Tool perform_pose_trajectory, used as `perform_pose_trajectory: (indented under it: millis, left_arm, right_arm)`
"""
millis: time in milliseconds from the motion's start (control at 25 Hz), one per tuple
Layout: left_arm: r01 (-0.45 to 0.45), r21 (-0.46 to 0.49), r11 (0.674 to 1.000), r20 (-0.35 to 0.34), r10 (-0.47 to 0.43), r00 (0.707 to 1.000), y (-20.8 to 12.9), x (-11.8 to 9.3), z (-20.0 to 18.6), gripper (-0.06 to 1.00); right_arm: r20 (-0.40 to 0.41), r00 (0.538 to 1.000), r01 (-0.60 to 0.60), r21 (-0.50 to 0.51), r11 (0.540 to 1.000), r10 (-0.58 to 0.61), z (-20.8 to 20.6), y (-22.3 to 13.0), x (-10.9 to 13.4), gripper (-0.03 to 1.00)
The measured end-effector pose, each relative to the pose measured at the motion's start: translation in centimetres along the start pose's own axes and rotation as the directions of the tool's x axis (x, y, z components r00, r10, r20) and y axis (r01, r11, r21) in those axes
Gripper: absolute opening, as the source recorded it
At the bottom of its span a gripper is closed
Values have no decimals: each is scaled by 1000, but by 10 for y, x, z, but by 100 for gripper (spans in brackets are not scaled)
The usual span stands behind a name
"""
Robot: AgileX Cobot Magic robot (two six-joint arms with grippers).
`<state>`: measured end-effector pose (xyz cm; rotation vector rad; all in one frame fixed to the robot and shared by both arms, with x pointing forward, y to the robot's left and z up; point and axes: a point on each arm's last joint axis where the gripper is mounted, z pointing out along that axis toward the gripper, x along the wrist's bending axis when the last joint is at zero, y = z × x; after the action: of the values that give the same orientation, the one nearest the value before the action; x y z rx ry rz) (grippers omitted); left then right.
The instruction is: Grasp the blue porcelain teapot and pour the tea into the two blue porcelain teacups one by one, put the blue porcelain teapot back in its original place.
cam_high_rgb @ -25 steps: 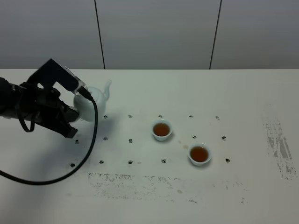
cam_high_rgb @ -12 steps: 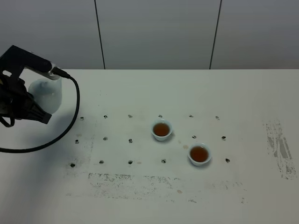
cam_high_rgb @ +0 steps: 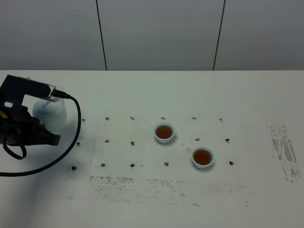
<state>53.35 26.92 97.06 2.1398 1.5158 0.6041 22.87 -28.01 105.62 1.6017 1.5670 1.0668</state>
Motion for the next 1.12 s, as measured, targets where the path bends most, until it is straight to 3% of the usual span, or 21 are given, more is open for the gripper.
perform_pose_trajectory:
  millis: [280,640,1120]
  left_arm:
    - [95,-28,995,3,-95,995,-8,-2,5,11]
    - [31,101,994,78,-39,996,-9,-24,39,11]
    - [24,99,995,63,-30,998,-11,-23,55,11]
  right_arm:
    - [0,1000,0,0,1000,0,0,0,0,28]
    - [0,1000,0,0,1000,0,0,0,0,28]
    - [0,1000,0,0,1000,0,0,0,0,28]
